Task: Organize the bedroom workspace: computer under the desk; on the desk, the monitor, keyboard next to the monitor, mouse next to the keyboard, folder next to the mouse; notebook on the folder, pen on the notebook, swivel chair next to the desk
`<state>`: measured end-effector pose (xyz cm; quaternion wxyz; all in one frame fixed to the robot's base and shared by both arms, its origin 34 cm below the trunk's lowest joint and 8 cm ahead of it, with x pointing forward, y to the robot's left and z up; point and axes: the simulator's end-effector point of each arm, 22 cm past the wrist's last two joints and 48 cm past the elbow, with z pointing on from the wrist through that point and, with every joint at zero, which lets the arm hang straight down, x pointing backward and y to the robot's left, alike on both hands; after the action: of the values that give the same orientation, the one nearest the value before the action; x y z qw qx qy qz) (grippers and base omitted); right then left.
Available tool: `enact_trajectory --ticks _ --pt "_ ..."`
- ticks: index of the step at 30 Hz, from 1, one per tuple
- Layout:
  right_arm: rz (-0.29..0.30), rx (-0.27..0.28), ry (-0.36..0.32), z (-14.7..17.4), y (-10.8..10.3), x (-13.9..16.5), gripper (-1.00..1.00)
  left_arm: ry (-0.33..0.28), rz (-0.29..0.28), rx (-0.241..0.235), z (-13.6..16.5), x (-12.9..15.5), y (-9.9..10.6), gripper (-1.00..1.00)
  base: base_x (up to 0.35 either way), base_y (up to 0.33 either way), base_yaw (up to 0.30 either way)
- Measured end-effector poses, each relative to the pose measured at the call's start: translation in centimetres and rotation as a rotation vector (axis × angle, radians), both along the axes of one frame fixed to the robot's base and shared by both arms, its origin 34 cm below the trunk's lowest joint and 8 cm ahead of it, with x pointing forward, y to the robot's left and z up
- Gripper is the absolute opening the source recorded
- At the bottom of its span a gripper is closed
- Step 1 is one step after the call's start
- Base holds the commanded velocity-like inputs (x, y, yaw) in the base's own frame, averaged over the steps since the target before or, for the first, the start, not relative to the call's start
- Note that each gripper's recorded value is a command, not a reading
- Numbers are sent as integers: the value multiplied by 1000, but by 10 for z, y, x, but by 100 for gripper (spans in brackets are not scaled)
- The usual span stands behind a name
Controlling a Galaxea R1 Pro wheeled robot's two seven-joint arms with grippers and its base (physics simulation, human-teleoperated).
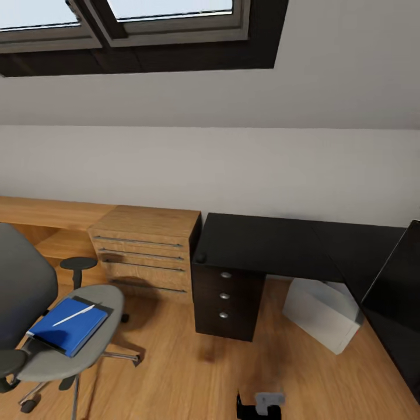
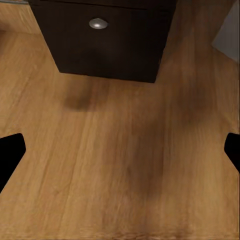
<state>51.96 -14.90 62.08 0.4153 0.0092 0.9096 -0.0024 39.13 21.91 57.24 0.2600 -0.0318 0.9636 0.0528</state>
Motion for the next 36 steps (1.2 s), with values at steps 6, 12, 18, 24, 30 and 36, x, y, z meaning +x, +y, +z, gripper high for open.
enact_trajectory --ticks 6,12,18,24,30,36 --pt "-3 4 -15 -12 -3 -32 100 9 4 38 -20 -45 17 100 -3 -330 0" --pt "-10 -4 -23 -13 -13 -37 100 -1 10 46 -21 -53 22 100 -8 -317 0" --pt "-9 -12 -23 -15 -19 -38 100 -3 13 46 -22 -54 22 100 -252 -61 0" --pt "-5 -13 -23 -15 -19 -38 100 -3 14 46 -22 -55 22 100 -331 -4 0" --pt "-6 -14 -23 -15 -19 -38 100 -2 14 46 -22 -55 22 100 -336 0 0" --pt "-6 -12 -23 -15 -18 -38 100 -1 16 47 -22 -55 22 100 -337 0 0"
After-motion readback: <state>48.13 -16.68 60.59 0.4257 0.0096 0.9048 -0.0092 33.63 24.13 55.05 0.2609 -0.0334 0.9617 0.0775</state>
